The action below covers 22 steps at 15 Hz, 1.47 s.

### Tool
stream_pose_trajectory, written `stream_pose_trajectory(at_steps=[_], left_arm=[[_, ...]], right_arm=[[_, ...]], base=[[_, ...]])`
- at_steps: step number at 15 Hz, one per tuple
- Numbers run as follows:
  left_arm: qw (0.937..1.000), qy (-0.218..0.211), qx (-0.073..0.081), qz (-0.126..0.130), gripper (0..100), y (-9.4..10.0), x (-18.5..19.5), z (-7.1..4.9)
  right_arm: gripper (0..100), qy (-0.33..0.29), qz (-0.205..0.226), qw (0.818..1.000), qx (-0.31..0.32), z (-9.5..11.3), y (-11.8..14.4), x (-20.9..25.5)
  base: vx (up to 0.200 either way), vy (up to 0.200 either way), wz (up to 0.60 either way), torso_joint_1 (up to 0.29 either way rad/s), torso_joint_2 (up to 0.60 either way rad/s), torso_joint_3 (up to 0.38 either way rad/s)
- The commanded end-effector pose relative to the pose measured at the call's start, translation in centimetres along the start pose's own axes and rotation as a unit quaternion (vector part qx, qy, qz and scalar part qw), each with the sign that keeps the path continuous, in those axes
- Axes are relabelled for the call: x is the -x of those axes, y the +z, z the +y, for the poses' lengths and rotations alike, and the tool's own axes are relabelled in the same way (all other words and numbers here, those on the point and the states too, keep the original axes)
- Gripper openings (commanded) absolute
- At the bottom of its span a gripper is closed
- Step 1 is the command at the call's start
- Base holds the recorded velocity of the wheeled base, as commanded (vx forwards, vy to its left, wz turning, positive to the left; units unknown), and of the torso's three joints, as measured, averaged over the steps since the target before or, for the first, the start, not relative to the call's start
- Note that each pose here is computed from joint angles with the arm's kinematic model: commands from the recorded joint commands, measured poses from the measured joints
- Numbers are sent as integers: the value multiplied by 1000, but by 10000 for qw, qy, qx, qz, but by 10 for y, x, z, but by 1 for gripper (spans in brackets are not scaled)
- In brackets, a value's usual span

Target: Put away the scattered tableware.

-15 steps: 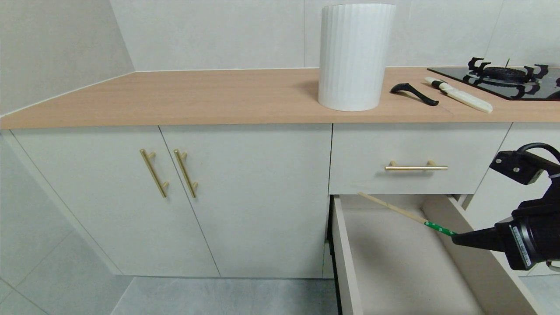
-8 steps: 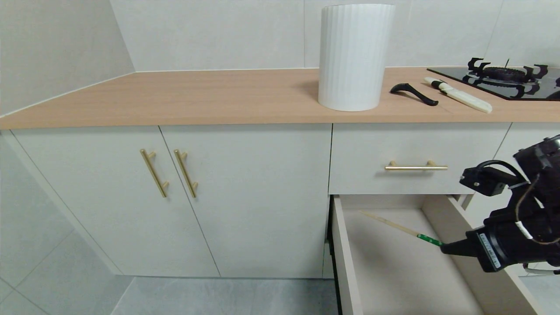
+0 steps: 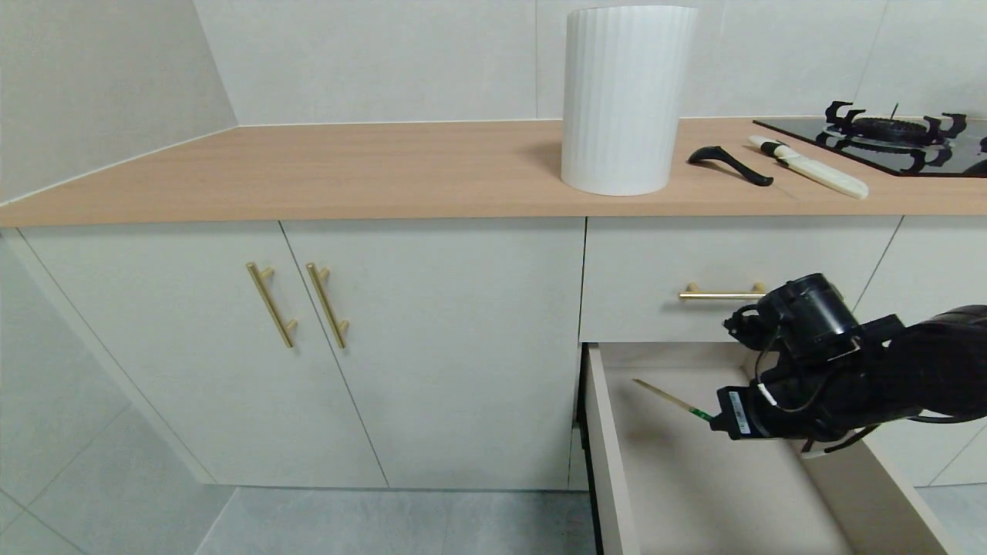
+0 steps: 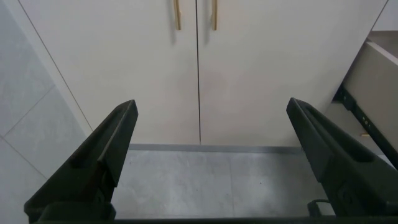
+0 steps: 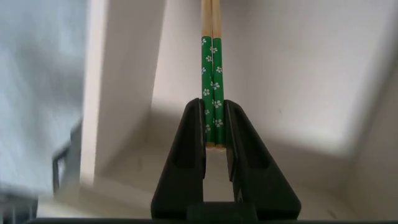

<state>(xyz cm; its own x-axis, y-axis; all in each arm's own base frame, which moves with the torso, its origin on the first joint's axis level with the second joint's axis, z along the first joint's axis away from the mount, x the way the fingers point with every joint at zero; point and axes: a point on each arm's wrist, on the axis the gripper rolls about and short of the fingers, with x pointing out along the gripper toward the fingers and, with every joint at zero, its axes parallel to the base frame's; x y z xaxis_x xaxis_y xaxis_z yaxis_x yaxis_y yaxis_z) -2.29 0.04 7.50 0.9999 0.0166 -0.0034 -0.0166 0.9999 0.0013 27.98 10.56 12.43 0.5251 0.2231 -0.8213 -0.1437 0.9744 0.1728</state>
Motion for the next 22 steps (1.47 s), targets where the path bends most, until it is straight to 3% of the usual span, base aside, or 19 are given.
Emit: stream_pose_trajectory(at_steps=[1, 6, 16, 22], left_arm=[[10000, 1, -1, 6, 100, 0, 0, 0], [10000, 1, -1, 6, 100, 0, 0, 0], [10000, 1, -1, 6, 100, 0, 0, 0], [10000, 1, -1, 6, 100, 0, 0, 0]], right_arm=[[0, -276, 387, 9989, -18, 5, -9, -49], [0, -478, 429, 9978, -150, 14, -15, -83], [0, -759, 1016, 9919, -74, 14, -41, -143], [0, -837, 962, 9918, -86, 13, -40, -146]], base=[[0, 0, 0, 0, 0, 0], [0, 0, 0, 0, 0, 0], [0, 0, 0, 0, 0, 0], [0, 0, 0, 0, 0, 0]])
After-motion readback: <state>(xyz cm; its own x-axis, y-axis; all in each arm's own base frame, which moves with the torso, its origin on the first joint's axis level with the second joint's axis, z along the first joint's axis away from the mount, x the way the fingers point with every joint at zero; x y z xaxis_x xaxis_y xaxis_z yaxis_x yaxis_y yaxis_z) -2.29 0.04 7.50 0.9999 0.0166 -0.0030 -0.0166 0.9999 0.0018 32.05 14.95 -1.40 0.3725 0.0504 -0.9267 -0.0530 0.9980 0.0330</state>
